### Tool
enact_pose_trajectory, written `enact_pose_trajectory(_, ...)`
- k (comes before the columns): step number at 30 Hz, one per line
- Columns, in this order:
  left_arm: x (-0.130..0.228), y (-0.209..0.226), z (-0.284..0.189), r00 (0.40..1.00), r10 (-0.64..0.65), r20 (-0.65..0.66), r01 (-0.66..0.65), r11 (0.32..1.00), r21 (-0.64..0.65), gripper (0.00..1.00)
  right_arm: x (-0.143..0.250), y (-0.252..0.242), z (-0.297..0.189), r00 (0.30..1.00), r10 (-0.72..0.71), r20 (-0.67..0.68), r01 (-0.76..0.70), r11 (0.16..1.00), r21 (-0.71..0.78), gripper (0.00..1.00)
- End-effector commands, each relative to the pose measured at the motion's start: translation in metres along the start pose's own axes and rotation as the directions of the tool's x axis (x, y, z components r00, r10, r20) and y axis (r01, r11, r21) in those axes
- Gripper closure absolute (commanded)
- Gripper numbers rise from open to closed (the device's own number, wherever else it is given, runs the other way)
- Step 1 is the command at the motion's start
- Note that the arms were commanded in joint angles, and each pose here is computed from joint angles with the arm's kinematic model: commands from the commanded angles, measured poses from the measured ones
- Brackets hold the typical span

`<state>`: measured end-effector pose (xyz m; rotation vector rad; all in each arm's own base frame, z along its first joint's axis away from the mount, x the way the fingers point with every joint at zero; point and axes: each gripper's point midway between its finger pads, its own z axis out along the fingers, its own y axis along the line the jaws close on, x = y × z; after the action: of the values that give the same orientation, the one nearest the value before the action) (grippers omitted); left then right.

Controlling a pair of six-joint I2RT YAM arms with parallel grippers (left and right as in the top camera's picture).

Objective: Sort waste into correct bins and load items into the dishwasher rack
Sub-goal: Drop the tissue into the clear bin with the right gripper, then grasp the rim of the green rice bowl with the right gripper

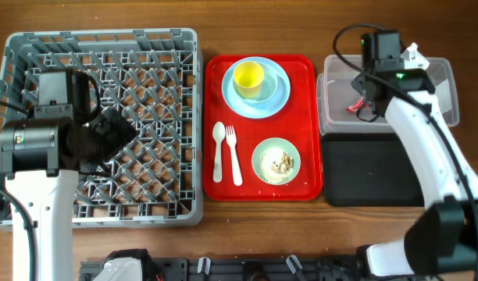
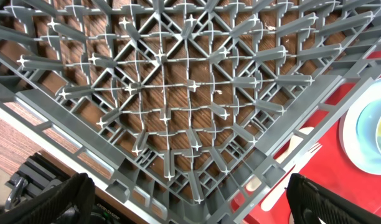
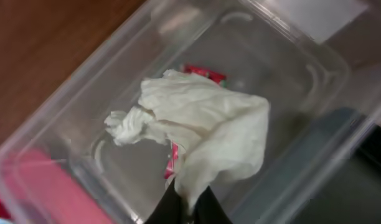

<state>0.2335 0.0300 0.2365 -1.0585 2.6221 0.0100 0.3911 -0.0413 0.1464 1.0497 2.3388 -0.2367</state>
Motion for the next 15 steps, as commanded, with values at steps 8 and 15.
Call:
enact_pose_trajectory(8, -0.002, 0.004, 0.0, 1.0, -0.005, 0.01, 0.006, 1.0, -0.012, 0.0, 0.003, 0.037, -0.011, 0.956, -0.292, -0.037, 0.275, 0.929, -0.249, 0.11)
enact_pose_trajectory(15, -0.002, 0.004, 0.0, 1.0, -0.005, 0.01, 0.006, 1.0, -0.012, 0.0, 0.085, 0.057, -0.167, 0.817, -0.568, -0.102, 0.296, 0.564, -0.771, 0.22)
